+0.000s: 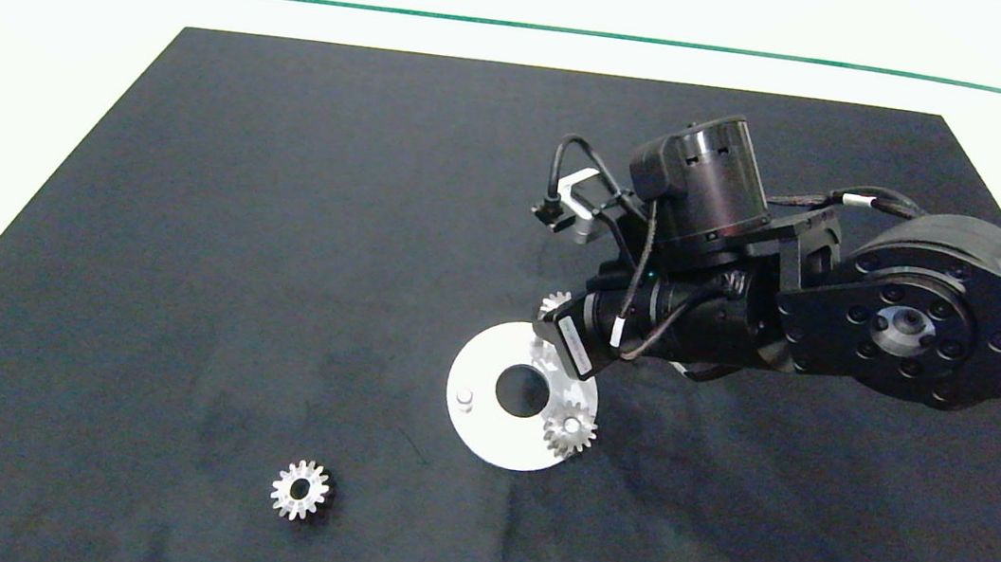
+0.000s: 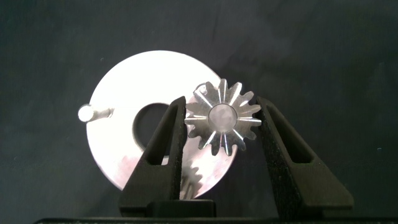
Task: Install three planetary gears onto the carrier pins
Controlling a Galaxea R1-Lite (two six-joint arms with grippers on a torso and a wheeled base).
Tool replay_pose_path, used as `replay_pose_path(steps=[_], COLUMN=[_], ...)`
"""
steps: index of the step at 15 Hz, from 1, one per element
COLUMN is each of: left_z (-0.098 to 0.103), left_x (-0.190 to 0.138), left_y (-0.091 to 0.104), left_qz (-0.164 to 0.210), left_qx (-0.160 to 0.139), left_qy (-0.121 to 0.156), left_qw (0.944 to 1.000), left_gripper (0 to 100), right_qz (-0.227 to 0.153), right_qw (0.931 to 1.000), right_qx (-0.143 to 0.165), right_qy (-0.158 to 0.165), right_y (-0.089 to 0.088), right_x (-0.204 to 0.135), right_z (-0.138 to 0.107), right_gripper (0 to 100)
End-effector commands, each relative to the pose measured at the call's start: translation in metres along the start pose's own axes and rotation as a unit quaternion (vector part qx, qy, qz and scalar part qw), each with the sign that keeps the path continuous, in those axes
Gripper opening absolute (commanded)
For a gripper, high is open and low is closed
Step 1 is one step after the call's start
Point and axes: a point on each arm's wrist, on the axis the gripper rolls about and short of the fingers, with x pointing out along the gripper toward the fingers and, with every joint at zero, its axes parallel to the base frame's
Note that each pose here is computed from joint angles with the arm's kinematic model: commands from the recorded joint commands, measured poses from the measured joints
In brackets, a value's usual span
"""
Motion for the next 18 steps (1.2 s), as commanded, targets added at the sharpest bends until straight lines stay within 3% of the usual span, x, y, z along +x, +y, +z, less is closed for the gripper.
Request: replay_pose_path(steps=[1,18], left_z=[0.0002,0.002], left_x=[0.0012,0.0032], left_y=[0.0,0.0001], left_qz=[0.0,-0.002], left_qx=[0.0,0.001], left_qy=[0.003,0.0], left_qw=[1.0,1.0], left_gripper=[100,100], right_qz=[0.0,0.002], right_qw=[1.0,0.9999], right_qx=[-0.005,-0.01], right_qy=[0.002,0.003], right_y=[0.0021,0.0068], right_x=[0.0038,0.0117], right_z=[-0.0012,-0.0026], right_gripper=[13,13])
